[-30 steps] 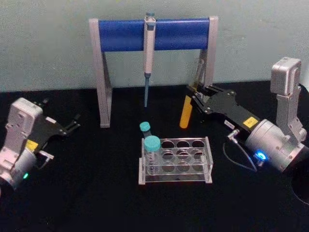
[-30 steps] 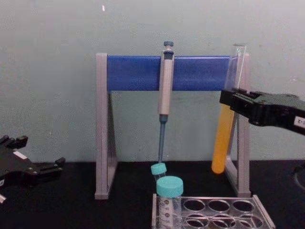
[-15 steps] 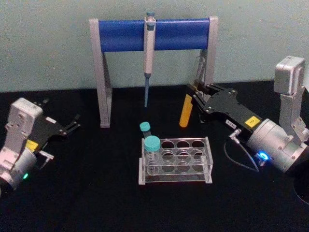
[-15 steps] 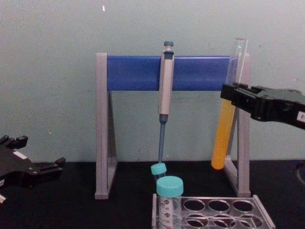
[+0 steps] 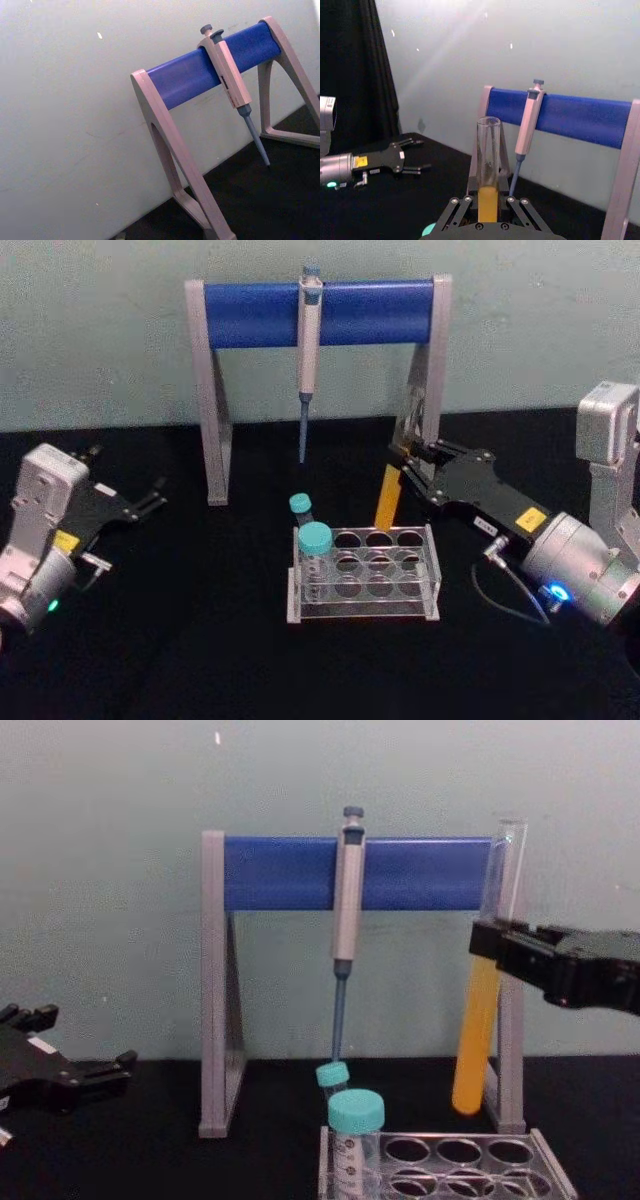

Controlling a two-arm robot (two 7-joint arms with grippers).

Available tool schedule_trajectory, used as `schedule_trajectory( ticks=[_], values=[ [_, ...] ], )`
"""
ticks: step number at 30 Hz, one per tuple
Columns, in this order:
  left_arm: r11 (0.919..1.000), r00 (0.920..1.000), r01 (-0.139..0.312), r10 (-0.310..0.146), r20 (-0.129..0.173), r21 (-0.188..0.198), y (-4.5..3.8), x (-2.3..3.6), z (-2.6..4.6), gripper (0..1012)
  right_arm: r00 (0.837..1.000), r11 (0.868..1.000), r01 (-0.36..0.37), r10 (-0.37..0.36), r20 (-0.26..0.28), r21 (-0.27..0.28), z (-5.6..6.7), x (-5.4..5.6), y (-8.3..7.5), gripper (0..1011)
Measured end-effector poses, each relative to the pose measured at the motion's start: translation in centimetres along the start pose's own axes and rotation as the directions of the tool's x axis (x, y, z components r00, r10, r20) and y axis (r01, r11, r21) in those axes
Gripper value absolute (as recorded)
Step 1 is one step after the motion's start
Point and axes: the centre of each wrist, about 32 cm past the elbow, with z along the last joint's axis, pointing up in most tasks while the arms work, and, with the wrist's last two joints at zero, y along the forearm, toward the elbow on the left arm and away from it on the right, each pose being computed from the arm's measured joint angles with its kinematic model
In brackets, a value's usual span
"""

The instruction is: Pick up the test tube from the test tube rack, shake it, then place it back into the test tube rack.

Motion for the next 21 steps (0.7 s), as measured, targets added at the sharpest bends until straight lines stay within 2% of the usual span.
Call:
schedule_trajectory(
  ticks=[14, 21],
  values=[
    [1.0, 1.0, 0.0, 0.0, 0.0, 0.0, 0.0, 0.0, 0.0, 1001, 1.0, 0.999, -0.007, 0.008, 0.019, -0.051, -1.3, 0.0, -0.2, 228],
    [1.0, 1.0, 0.0, 0.0, 0.0, 0.0, 0.0, 0.0, 0.0, 1001, 1.0, 0.998, 0.003, -0.001, 0.024, -0.057, -1.6, 0.1, -0.2, 228]
  ],
)
